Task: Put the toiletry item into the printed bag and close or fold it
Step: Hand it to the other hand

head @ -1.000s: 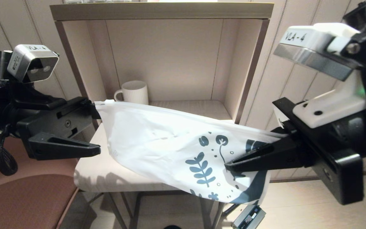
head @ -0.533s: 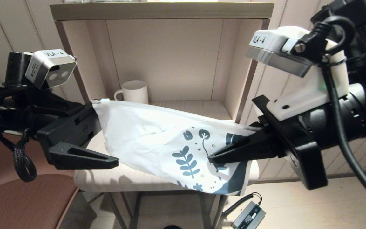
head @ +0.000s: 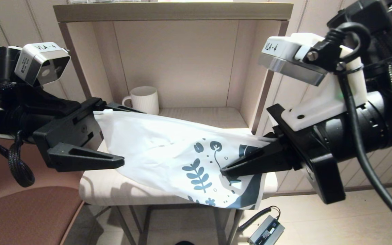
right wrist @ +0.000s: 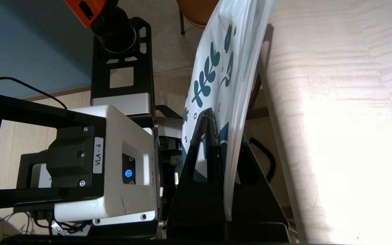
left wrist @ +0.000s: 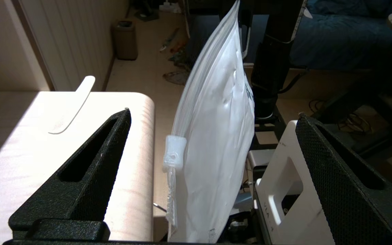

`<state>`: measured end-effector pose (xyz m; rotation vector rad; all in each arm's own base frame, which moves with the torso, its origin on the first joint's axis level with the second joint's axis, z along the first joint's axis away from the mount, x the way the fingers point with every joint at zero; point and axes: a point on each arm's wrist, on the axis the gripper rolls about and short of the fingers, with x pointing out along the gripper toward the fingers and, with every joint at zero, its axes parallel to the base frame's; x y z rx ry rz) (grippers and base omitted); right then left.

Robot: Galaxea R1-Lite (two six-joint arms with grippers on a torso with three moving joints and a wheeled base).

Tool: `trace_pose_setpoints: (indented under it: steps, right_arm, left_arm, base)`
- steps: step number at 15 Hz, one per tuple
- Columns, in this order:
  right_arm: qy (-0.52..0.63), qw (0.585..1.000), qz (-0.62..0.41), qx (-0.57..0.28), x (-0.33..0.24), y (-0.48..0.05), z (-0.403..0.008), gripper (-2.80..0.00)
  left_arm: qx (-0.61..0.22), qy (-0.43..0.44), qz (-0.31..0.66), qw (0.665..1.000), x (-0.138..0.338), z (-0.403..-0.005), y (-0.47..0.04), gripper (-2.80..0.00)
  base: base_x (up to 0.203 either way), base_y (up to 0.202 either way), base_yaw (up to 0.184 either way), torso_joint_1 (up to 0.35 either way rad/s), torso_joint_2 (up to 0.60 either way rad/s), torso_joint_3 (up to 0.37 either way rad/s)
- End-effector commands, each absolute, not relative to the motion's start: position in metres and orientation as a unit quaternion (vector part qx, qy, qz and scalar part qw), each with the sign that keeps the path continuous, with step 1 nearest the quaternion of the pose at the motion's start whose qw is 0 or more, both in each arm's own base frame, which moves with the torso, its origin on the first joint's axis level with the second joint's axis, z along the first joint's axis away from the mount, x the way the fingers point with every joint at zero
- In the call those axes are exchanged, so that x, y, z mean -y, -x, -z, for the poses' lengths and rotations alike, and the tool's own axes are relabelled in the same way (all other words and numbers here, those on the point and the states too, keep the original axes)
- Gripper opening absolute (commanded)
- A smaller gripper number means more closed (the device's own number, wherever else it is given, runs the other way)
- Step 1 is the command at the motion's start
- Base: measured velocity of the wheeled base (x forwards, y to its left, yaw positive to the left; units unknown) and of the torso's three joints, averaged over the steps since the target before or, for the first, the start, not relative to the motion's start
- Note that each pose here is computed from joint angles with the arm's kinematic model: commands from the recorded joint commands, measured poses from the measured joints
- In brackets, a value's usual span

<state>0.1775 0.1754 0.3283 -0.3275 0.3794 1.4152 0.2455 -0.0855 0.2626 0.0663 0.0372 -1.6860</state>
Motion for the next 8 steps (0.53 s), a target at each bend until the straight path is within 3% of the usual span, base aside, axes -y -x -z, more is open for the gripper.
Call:
trace_pose_setpoints:
  steps: [1,6,8]
  right_arm:
    - [0.149,0.73,-0.645,-0.172,-0.176,-0.1777,-0.3284,-2.8]
    - [0.149,0.729,-0.647,-0.168,-0.1769,-0.1764,-0.3305,-2.8]
    - [0.148,0.732,-0.644,-0.164,-0.1733,-0.1748,-0.3332,-2.8]
  left_arm:
    - [-0.019,-0.026,0.749,0.662,0.0848,-0.2596,-0.2437,0.0]
    - [-0.017,-0.029,0.747,0.664,0.0855,-0.2582,-0.2457,0.0]
    - [-0.038,-0.038,0.712,0.7,0.0802,-0.2579,-0.2516,0.0]
  base:
    - [0.0,0.0,0.0,0.0,0.0,0.0]
    - [0.0,0.0,0.0,0.0,0.0,0.0]
    - [0.0,0.0,0.0,0.0,0.0,0.0]
